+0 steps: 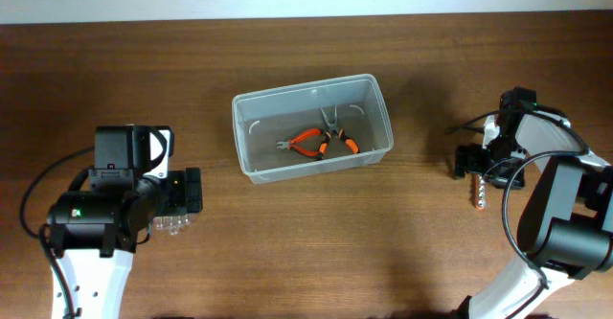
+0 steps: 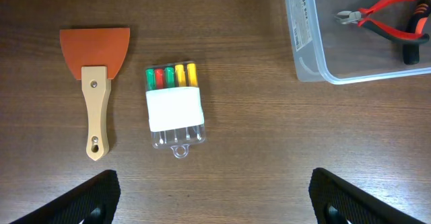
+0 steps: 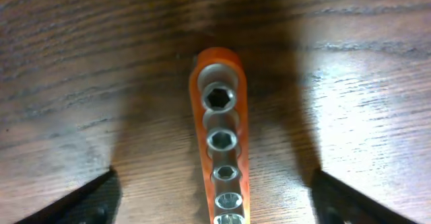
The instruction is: Pack container
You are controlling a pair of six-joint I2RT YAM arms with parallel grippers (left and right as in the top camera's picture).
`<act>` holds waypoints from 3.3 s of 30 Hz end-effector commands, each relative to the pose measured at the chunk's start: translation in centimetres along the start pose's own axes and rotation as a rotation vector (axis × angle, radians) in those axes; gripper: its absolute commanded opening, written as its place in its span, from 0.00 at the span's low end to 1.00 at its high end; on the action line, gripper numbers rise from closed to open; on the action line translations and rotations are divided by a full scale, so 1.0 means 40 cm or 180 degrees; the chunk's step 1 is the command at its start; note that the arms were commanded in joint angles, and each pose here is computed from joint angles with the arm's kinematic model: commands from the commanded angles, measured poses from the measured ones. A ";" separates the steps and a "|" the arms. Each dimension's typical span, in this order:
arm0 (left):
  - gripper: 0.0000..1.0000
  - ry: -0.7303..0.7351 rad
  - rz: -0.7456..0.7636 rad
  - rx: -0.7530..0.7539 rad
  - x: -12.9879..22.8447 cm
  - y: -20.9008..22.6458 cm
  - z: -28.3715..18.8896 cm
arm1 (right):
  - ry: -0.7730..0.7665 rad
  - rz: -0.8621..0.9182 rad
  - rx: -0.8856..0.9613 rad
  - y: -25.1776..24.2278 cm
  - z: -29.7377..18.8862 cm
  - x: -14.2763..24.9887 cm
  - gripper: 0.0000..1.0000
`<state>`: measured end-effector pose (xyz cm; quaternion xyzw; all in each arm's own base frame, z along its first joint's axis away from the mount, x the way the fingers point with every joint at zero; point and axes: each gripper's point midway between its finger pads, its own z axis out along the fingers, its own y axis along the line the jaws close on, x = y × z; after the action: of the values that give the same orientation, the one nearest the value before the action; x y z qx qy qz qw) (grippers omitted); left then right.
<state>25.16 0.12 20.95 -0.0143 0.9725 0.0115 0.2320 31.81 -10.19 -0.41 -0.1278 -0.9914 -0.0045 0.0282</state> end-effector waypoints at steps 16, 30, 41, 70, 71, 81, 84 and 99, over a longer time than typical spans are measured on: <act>0.92 -0.0014 0.0051 -0.0015 0.000 0.000 -0.001 | 0.0252 0.0047 -0.0065 0.004 0.060 0.034 0.13; 0.92 -0.0016 0.0051 -0.0015 0.000 0.000 -0.001 | 0.0078 0.0042 -0.0252 0.029 -0.007 -0.015 0.04; 0.92 -0.0016 0.0052 -0.0016 0.000 0.000 -0.001 | -0.1027 -0.1144 -0.0179 0.216 -0.499 -0.159 0.04; 0.92 -0.0016 0.0051 -0.0014 0.000 0.000 -0.001 | -0.0630 -0.5857 -0.0657 0.889 -0.281 0.103 0.04; 0.92 -0.0016 0.0051 -0.0014 0.000 0.000 -0.001 | -0.0571 -0.5852 -0.0683 0.890 -0.263 0.103 0.04; 0.92 -0.0014 0.0051 -0.0014 0.000 0.000 -0.001 | -0.0326 -0.5805 -0.0944 0.908 -0.170 0.113 0.16; 0.92 -0.0014 0.0051 -0.0014 0.000 0.000 -0.001 | -0.0333 -0.5785 -0.0939 0.904 -0.170 0.108 0.28; 0.89 -0.0083 0.0315 0.0087 -0.011 -0.040 -0.013 | -0.1110 -0.4894 -0.0473 0.855 -0.414 -0.012 0.53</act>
<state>25.18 -0.38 20.96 0.0014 0.9726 0.0106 0.2324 39.19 24.21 8.17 0.6400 -0.7564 -0.1219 -0.0578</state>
